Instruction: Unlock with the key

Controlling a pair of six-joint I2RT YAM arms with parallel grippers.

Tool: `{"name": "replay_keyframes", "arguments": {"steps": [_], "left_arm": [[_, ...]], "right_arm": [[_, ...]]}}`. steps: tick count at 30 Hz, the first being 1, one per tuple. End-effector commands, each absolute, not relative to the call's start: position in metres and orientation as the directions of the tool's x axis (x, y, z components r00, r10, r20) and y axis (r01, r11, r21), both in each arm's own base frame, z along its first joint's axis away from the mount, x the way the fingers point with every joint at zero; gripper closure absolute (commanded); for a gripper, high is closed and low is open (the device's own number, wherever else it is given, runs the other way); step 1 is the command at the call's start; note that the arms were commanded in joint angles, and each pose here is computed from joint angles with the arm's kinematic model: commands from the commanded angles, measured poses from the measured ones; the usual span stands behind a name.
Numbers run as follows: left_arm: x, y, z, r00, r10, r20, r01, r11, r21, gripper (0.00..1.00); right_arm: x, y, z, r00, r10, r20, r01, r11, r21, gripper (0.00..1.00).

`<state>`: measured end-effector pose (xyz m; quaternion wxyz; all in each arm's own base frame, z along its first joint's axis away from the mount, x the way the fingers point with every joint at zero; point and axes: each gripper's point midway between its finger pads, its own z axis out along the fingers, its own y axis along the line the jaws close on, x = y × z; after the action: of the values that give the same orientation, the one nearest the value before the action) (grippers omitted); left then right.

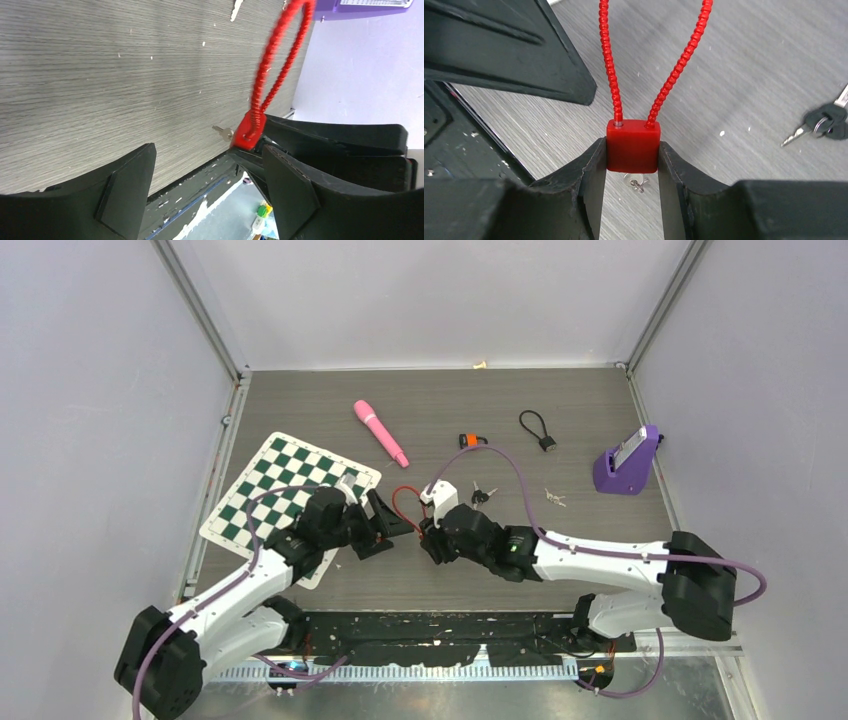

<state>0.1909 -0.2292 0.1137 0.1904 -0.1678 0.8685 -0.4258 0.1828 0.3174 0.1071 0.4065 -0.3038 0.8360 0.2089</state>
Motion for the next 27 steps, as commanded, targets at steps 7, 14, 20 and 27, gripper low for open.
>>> {"name": "replay_keyframes", "arguments": {"steps": [7,14,20,27], "left_arm": [[0.197,-0.243,0.165,-0.844,-0.463,-0.272,0.052,0.435,-0.899,0.26],[0.195,-0.24,0.165,-0.831,-0.469,-0.298,0.064,0.451,-0.89,0.38],[0.193,-0.245,0.162,-0.842,-0.457,-0.285,0.053,0.455,-0.889,0.45],[0.191,-0.251,0.168,-0.848,-0.441,-0.295,0.075,0.45,-0.89,0.61]], "right_arm": [[0.187,0.355,0.177,-0.36,-0.155,-0.92,-0.753,0.63,0.189,0.95],[0.186,0.366,0.194,-0.371,-0.089,-0.924,-0.756,0.607,0.245,0.95],[0.188,0.375,0.205,-0.367,-0.058,-0.928,-0.758,0.597,0.263,0.94],[0.194,0.383,0.213,-0.375,-0.016,-0.927,-0.742,0.605,0.29,0.94]]}}
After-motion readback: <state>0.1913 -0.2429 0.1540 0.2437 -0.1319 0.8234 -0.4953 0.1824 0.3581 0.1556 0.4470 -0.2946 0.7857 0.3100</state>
